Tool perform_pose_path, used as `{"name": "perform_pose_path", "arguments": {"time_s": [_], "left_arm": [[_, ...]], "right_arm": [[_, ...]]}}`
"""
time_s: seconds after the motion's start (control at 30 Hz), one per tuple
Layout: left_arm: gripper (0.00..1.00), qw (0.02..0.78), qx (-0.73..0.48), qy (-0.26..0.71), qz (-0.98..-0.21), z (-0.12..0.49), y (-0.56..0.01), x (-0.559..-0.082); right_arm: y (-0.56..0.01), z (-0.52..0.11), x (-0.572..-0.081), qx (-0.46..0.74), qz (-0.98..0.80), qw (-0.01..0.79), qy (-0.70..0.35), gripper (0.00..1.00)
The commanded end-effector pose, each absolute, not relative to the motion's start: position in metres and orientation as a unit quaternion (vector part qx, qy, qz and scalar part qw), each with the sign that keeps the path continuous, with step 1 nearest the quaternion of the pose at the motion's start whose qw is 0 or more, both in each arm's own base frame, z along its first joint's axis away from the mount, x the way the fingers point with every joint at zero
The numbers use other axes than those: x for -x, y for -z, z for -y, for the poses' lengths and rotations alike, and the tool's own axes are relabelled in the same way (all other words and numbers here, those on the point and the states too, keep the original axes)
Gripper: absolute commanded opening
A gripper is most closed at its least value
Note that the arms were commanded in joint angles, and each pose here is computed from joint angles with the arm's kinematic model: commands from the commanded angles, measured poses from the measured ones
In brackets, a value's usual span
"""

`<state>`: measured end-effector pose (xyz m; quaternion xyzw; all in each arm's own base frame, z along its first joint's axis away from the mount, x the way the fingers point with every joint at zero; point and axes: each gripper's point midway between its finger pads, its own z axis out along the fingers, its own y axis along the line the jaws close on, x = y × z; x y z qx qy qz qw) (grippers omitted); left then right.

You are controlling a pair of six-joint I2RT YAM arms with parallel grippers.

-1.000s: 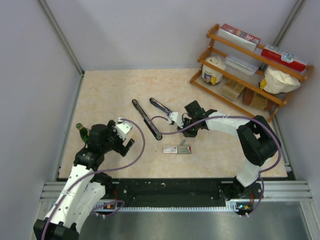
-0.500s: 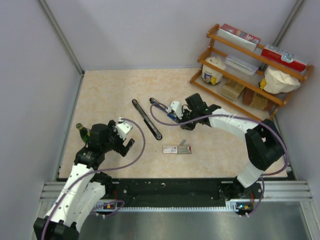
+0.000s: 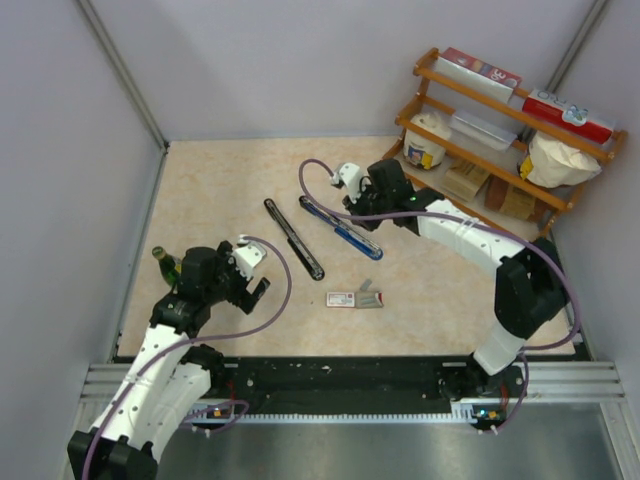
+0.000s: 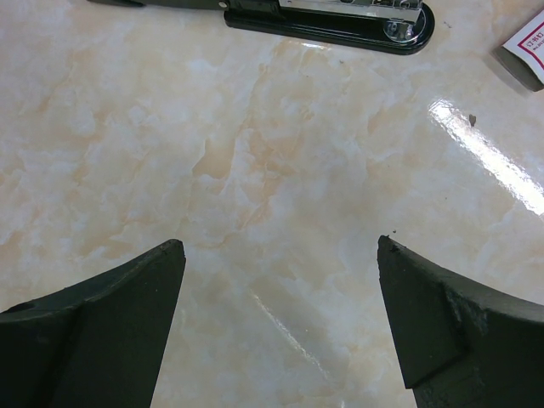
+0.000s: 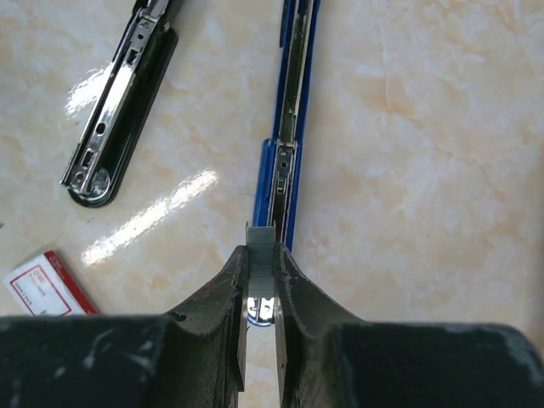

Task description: Load the staples into the stapler

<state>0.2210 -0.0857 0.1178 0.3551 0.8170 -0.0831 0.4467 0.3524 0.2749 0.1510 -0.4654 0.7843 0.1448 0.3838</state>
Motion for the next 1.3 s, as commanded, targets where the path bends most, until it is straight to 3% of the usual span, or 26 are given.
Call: {"name": "perform_pose_path", "arguments": {"time_s": [0.0,0.73,1.27], "left_arm": [[0.99,0.473,-0.354,0.073,-0.804,0.085,-0.128,-0.23],[0.99,0.478,-0.353,0.071,-0.801,0.084,-0.13,-0.23],[0.99,0.476,-0.352,0.071,-0.803,0.084,-0.128,-0.231]], "right_arm": [[-0.137,-0.284,-0.364,0.422,-0.814,0.373,-0.141,0.11],[-0.095,-0.233,-0.368,0.347,-0.857,0.343,-0.164,0.1],[-0.086,-0.24,-0.361,0.367,-0.85,0.326,-0.19,0.11]]}}
